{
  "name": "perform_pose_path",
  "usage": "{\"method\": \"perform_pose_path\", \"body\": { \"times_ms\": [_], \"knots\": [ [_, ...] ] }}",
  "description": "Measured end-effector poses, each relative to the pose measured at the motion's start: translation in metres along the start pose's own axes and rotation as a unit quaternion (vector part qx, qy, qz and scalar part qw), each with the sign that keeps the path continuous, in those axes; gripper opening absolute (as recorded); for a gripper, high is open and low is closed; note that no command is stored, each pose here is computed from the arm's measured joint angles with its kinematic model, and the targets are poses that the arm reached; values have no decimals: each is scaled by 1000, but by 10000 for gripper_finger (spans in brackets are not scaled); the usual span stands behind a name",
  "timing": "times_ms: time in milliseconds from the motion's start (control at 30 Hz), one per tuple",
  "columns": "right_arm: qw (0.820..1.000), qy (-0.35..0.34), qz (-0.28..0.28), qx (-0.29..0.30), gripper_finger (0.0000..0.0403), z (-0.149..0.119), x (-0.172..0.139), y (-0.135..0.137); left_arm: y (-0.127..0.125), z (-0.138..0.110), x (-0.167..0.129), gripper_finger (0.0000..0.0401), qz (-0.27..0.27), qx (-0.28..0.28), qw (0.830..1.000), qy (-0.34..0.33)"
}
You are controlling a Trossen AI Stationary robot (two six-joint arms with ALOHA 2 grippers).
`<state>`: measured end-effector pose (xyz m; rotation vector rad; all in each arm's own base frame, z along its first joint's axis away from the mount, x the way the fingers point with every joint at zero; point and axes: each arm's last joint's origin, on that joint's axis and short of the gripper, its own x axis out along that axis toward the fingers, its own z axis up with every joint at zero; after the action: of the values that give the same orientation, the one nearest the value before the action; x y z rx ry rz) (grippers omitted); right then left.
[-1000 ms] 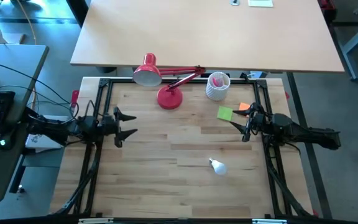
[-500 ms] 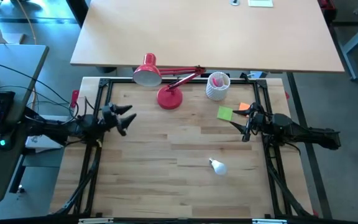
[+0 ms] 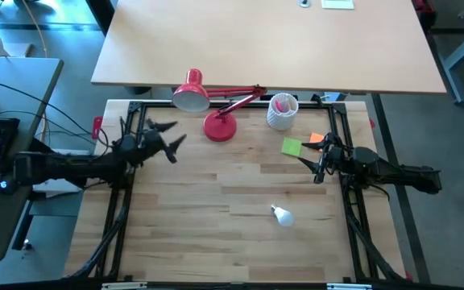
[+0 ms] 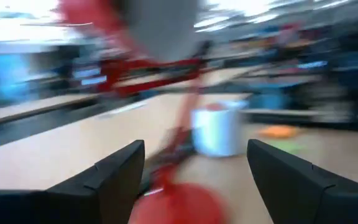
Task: Screw lightbulb
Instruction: Adjust the red lamp
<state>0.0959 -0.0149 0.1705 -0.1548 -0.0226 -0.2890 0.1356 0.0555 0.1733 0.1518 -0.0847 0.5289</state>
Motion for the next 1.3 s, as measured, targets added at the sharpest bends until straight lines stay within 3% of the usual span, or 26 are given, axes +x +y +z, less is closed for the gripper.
{"method": "perform_pose_path", "body": {
  "times_ms": [67,167,367,500,800,1033,1200,1300],
  "knots": [
    [1000,0,0,0,247,0,0,0,-4,-5,5,280,-69,8,998,-4],
    [1000,0,0,0,247,0,0,0,-9,-12,11,280,-117,25,993,-5],
    [1000,0,0,0,247,0,0,0,-16,-28,34,280,-125,-40,990,59],
    [1000,0,0,0,247,0,0,0,-20,-40,51,280,-129,-47,985,102],
    [1000,0,0,0,247,0,0,0,-19,-65,96,280,-70,-65,983,154],
    [1000,0,0,0,247,0,0,0,13,-81,103,280,-17,-103,992,65],
    [1000,0,0,0,247,0,0,0,26,-107,120,280,6,-99,990,96],
    [1000,0,0,0,247,0,0,0,31,-113,142,280,-2,-104,992,75]
  ]
}}
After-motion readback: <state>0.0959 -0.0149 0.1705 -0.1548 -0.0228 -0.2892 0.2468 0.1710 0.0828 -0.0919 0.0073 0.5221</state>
